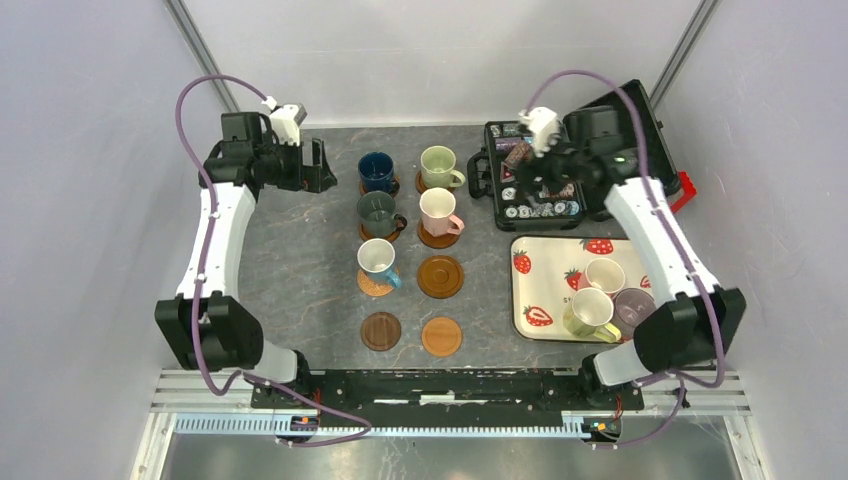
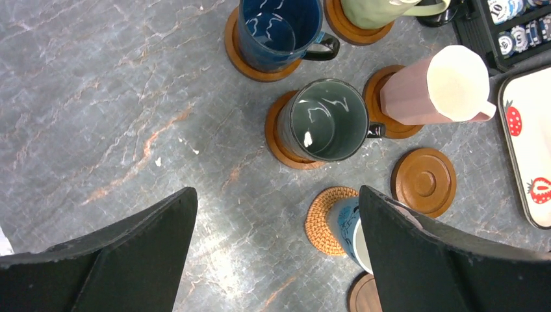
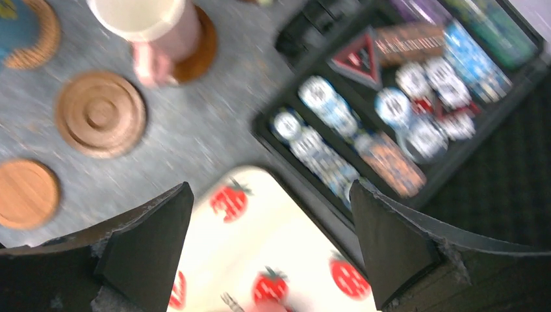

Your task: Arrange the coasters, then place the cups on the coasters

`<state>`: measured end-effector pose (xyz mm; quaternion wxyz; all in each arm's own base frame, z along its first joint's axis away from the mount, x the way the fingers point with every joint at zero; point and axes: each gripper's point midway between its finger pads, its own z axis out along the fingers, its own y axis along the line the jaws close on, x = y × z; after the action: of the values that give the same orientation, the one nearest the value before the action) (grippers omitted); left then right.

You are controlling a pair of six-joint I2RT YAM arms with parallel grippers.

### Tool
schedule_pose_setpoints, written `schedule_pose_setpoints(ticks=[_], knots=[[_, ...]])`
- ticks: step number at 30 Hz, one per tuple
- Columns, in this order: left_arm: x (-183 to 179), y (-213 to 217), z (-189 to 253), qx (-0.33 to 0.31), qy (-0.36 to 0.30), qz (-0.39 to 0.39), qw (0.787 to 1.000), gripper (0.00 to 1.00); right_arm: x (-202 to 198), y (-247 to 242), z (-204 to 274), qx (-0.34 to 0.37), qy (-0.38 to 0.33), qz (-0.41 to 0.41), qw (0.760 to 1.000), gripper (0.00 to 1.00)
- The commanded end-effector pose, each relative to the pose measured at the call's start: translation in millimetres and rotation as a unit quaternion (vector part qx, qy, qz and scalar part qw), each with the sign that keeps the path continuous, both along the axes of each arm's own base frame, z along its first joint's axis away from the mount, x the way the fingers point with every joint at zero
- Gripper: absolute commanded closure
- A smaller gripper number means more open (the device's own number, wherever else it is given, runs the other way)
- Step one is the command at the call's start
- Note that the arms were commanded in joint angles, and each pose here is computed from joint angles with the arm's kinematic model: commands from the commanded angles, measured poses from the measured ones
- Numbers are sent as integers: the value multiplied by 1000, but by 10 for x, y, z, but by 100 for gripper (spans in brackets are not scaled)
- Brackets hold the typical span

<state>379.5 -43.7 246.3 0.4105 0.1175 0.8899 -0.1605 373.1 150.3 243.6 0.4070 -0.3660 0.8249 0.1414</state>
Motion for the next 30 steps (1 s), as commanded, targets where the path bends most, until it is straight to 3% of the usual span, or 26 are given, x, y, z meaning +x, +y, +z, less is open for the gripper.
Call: schedule_pose_setpoints(ticks=[1,7,12,19,30], knots=[[70,-66,74,6,6,-59,998,0,-382,-808,154,-51,-15,43,998,3],[112,-206,-60,-20,32,-77,996,0,-827,-1990,-56,-111,29,-15,993,9],[87,-342,-183,-12,46,-95,994,0,-1232,-2480,-400,-160,56,-45,985,11],[102,-326,-244,-5,53,-92,994,0,-1607,-2431,-843,-173,100,-16,980,15],[70,-420,-308,0,59,-99,993,0,-1743,-2238,-1034,-144,120,-6,982,15]])
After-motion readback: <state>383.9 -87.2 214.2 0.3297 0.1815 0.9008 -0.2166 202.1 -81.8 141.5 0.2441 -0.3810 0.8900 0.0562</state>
